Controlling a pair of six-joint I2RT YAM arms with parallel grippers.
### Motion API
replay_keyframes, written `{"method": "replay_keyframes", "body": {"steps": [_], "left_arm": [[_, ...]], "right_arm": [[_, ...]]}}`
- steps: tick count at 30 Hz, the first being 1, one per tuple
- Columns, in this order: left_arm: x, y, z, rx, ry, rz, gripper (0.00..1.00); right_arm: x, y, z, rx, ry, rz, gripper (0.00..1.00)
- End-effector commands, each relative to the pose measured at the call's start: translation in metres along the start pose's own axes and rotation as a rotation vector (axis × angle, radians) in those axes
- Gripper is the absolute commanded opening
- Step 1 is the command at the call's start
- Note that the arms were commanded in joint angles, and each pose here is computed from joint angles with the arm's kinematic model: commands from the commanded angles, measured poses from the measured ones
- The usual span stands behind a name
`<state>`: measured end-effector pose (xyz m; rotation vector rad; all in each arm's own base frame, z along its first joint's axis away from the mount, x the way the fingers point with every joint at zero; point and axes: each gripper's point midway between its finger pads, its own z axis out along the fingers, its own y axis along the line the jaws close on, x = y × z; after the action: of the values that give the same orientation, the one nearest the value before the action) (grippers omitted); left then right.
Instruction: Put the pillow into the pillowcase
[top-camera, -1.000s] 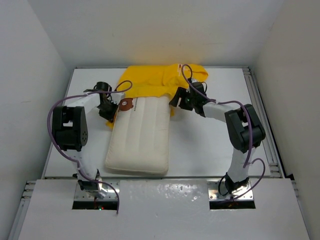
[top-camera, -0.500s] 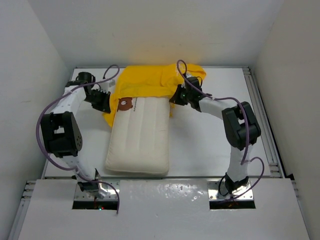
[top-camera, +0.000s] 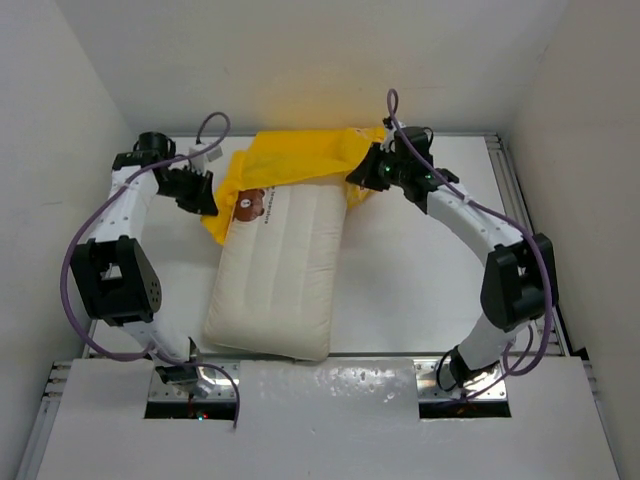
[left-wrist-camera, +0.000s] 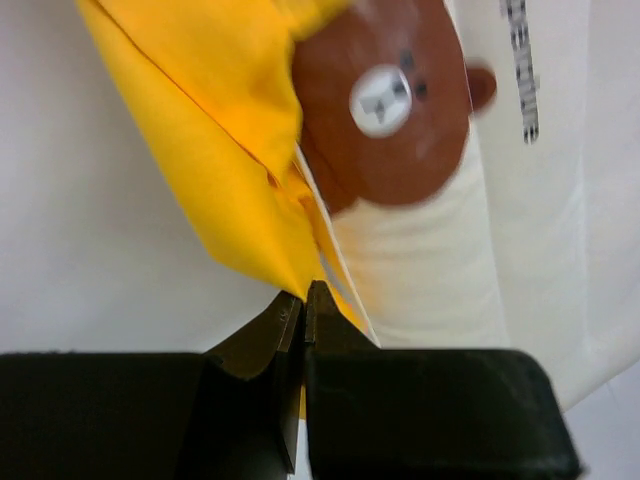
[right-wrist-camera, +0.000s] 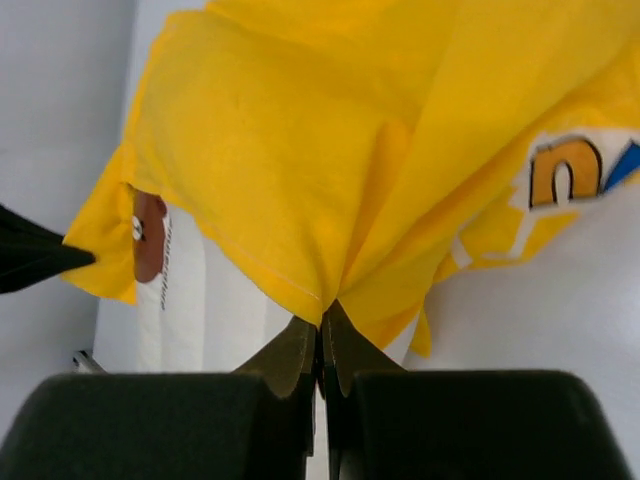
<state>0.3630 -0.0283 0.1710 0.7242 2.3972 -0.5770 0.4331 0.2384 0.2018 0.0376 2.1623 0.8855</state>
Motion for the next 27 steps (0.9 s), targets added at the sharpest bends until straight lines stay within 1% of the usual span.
{"method": "replay_keyframes", "body": {"steps": [1,2,3,4,5,6,7,8,9,10,11,12,13,14,15,16,17,18,19,20,21,23,24,27], "left_arm": [[0.042,-0.01,0.015,0.002,0.109,0.049,0.0],[0.055,-0.01,0.019,-0.001,0.14,0.051,0.0],[0.076,-0.013,0.027,0.006,0.181,0.048,0.0],[0.088,-0.01,0.028,-0.014,0.223,0.056,0.03],[0.095,-0.009,0.027,-0.025,0.25,0.061,0.08],[0.097,-0.008,0.024,-0.04,0.265,0.078,0.15],[0.093,-0.004,0.019,-0.066,0.265,0.09,0.34],[0.085,0.002,0.011,-0.109,0.257,0.107,0.42],[0.057,0.012,0.001,-0.167,0.204,0.143,0.48],[0.041,0.016,-0.006,-0.203,0.175,0.157,0.54],[0.016,0.019,-0.01,-0.251,0.133,0.197,0.65],[-0.02,0.021,-0.023,-0.305,0.063,0.255,0.68],[-0.039,0.019,-0.025,-0.331,0.028,0.29,0.72],[-0.06,0.002,-0.016,-0.328,0.009,0.367,0.74],[-0.079,-0.003,-0.009,-0.343,-0.022,0.427,0.76],[-0.089,-0.012,0.002,-0.338,-0.024,0.481,0.76],[-0.093,-0.032,0.029,-0.318,0.018,0.581,0.76],[-0.1,-0.041,0.044,-0.322,0.009,0.643,0.77],[-0.094,-0.061,0.068,-0.298,0.036,0.709,0.79],[-0.102,-0.067,0.085,-0.298,0.012,0.75,0.8],[-0.104,-0.076,0.096,-0.285,0.007,0.771,0.81],[-0.116,-0.091,0.123,-0.287,-0.024,0.817,0.83],[-0.121,-0.093,0.129,-0.32,-0.029,0.83,0.83],[-0.142,-0.079,0.146,-0.416,-0.079,0.796,0.82]], "right_arm": [[0.034,-0.028,0.012,0.074,0.09,0.056,0.02],[0.037,-0.035,0.02,0.098,0.109,0.059,0.02],[0.039,-0.04,0.024,0.127,0.115,0.05,0.01],[0.037,-0.037,0.027,0.137,0.117,0.008,0.0],[0.045,-0.041,0.027,0.166,0.149,-0.014,0.0],[0.05,-0.041,0.028,0.181,0.165,-0.04,0.0],[0.062,-0.039,0.027,0.189,0.187,-0.087,0.0],[0.066,-0.034,0.023,0.183,0.189,-0.112,0.0],[0.072,-0.029,0.022,0.173,0.196,-0.133,0.0],[0.085,-0.034,0.019,0.18,0.217,-0.138,0.0],[0.086,-0.032,0.019,0.17,0.206,-0.14,0.01],[0.086,-0.03,0.016,0.165,0.199,-0.121,0.13],[0.093,-0.03,0.013,0.156,0.216,-0.106,0.25],[0.095,-0.03,0.012,0.153,0.221,-0.092,0.34],[0.093,-0.032,0.01,0.148,0.218,-0.07,0.46],[0.101,-0.032,0.004,0.145,0.23,-0.012,0.66],[0.1,-0.034,0.002,0.137,0.216,0.021,0.7],[0.097,-0.039,-0.002,0.135,0.194,0.065,0.74],[0.102,-0.041,-0.011,0.128,0.171,0.119,0.83],[0.105,-0.044,-0.015,0.13,0.159,0.138,0.85],[0.107,-0.047,-0.02,0.134,0.153,0.158,0.92],[0.117,-0.05,-0.033,0.143,0.155,0.17,0.95],[0.127,-0.053,-0.036,0.15,0.173,0.174,0.95],[0.135,-0.051,-0.044,0.145,0.181,0.178,0.95]]}}
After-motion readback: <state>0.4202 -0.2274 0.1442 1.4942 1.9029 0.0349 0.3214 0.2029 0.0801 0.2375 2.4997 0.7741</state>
